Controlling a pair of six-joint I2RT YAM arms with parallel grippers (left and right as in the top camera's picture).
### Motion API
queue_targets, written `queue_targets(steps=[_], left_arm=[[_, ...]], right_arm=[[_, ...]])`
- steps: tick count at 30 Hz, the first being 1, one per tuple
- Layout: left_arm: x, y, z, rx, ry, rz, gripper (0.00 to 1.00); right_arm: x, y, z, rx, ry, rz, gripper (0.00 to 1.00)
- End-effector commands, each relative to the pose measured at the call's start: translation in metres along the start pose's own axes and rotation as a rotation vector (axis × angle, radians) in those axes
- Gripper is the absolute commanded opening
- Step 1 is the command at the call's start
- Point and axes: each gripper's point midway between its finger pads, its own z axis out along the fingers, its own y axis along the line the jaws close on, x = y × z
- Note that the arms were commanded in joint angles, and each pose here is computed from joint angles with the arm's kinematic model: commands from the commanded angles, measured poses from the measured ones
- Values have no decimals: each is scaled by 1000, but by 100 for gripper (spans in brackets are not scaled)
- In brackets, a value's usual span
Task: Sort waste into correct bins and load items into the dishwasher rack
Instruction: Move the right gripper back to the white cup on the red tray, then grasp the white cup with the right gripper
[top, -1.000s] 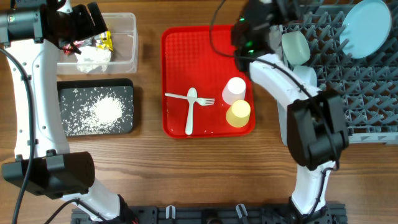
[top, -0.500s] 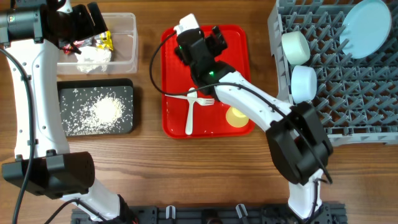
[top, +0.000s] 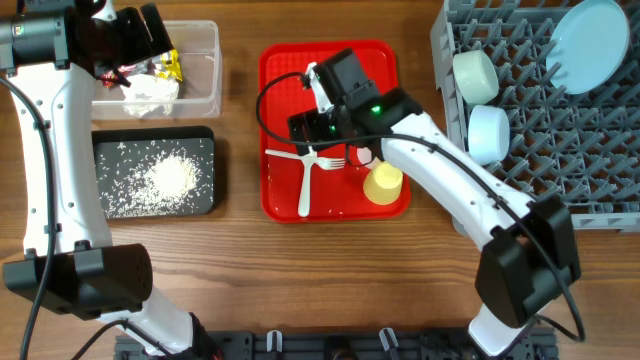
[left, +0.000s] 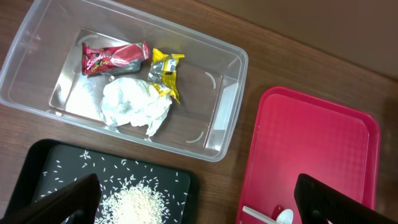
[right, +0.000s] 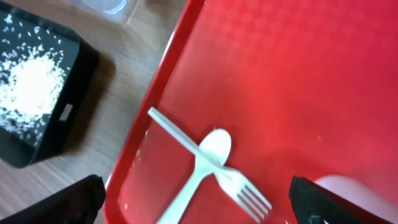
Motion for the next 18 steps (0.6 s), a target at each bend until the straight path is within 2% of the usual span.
queue_targets(steps=[1,2,3,4,11,18], left_arm=[[2,4,5,-8,12,10,100],[2,4,5,-7,12,10,100],[2,4,5,-8,12,10,100],[2,4,5,-7,12,10,100],[2,4,5,-7,12,10,100],[2,4,5,-7,12,10,100]], right_arm=[[35,-11,44,65,97,-74,94],[40,-15,49,81,116,-67,86],[43,-22,50,104,127,-17,85],[39,-33,42,136,115,78,85],[9,-76,-4,177,1,223,85],[28,-126,-3,307,54,301,86]])
